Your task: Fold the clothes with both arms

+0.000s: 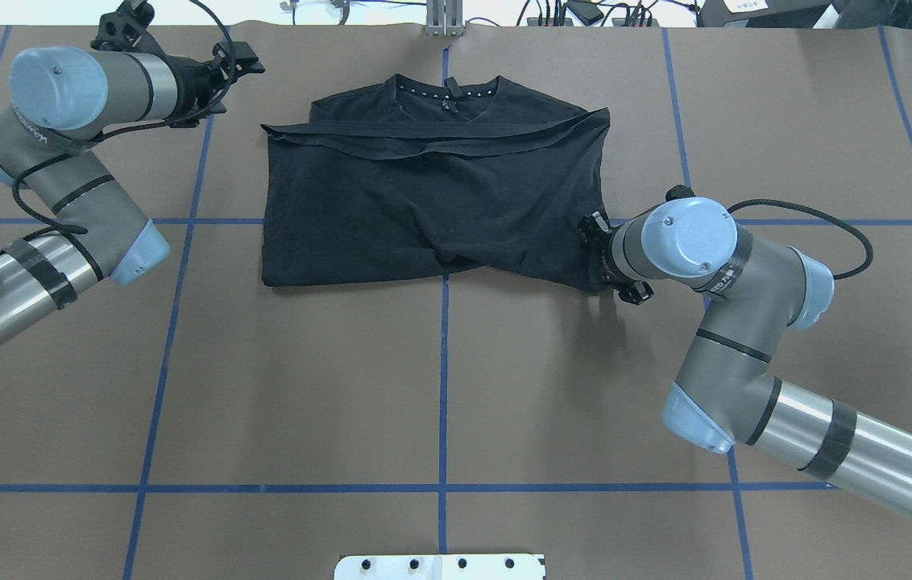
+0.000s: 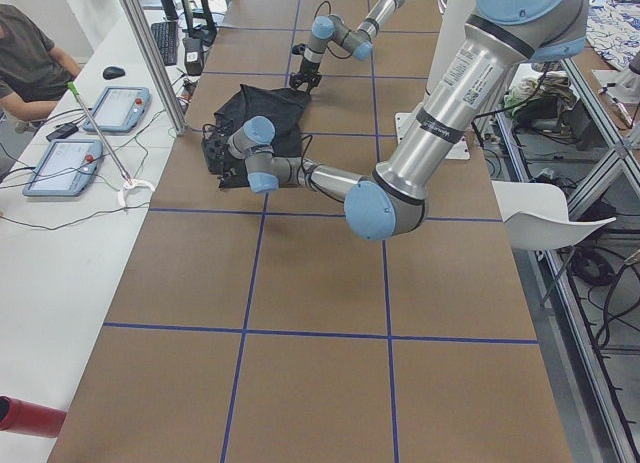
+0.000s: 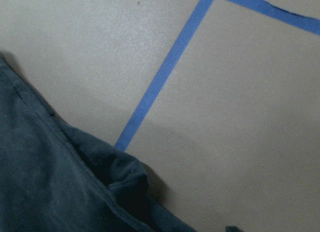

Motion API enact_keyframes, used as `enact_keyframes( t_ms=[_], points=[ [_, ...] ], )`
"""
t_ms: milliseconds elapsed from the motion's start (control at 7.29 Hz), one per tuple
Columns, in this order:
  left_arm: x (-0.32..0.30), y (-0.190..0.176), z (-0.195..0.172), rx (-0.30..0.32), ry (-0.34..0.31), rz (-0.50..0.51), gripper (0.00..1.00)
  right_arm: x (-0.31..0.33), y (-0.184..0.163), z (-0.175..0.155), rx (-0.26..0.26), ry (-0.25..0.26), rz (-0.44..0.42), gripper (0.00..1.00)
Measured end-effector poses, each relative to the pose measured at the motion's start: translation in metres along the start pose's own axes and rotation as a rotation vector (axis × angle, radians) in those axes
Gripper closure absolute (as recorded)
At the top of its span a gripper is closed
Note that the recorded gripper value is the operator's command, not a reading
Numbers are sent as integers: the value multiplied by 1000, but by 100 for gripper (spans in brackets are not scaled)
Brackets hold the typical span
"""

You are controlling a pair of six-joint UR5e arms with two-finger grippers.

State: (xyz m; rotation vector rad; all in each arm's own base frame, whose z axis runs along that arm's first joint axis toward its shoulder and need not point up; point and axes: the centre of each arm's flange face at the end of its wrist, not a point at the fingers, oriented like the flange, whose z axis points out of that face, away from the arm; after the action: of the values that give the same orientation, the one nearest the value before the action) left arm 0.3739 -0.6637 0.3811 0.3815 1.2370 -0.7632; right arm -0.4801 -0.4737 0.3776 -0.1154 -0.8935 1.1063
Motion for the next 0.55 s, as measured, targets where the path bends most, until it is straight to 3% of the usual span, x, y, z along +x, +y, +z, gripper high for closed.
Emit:
enact_keyframes(
  t_ms=[549],
  points=[
    [0, 0, 0, -1, 0, 0, 1, 5, 1, -18, -33, 3, -1, 100]
  ],
)
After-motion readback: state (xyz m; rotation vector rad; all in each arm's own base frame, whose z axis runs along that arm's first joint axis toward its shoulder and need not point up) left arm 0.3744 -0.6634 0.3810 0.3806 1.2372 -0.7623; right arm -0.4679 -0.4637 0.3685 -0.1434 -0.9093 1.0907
